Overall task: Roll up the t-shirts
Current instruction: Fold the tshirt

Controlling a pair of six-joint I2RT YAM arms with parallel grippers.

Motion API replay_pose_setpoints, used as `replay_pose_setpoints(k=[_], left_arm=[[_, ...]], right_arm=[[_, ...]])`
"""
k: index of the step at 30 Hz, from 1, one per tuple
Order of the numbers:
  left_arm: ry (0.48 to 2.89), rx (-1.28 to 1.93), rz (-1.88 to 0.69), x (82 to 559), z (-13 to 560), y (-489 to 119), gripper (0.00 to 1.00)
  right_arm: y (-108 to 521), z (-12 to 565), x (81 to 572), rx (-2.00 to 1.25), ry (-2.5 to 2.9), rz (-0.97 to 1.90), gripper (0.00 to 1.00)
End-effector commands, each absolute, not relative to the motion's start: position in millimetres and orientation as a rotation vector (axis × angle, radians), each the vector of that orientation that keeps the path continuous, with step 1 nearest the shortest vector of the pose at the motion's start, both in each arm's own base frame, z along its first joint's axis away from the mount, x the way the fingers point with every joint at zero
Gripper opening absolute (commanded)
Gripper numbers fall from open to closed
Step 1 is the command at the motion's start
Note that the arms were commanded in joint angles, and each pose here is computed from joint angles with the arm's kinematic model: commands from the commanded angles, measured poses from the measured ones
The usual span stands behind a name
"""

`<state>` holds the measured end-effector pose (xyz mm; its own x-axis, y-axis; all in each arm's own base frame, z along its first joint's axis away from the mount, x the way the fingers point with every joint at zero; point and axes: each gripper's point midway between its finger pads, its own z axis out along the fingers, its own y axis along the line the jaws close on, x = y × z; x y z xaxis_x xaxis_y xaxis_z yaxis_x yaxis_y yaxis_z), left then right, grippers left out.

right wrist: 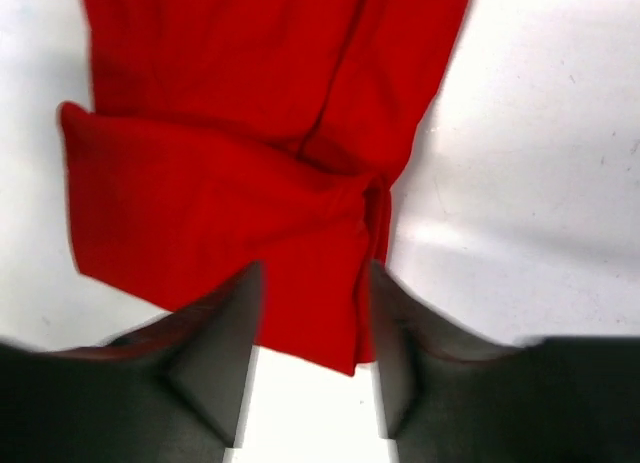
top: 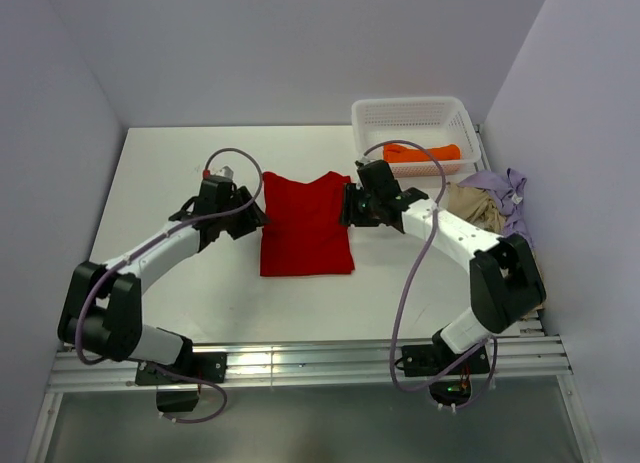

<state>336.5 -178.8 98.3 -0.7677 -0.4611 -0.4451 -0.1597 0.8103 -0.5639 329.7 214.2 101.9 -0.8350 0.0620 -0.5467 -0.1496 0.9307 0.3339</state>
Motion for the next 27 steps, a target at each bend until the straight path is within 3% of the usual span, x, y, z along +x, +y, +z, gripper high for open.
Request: replay_pose_setpoints(k=[1,5,6,12,20,27], left_arm=[[2.282,-0.384,-0.761,337,127,-183,0.54],[2.274,-0.349,-0.855,333,123,-196,0.52],[2.271,-0.342,-0.884,335,118,-201,0.50],[2.262,-0.345,-0.889,345,105,-205,0.49],[2.277,-0.398,-0.865,359,60,-207,0.48],[2.251,-0.395,-0.808,361,63,-203,0.47]], right_arm=[[221,127,333,-0.077,2.390,0.581,0.48],[235,120,331,-0.078,2.401,0.683,0.31],[249,115,333,-0.076,2.392,0.776,0.21],[261,97,344,-0.038,2.416,0.829,0.13],[241,32,367,0.168,2.523,0.751,0.03],[235,38,372,0.219,2.455,0.775,0.07]])
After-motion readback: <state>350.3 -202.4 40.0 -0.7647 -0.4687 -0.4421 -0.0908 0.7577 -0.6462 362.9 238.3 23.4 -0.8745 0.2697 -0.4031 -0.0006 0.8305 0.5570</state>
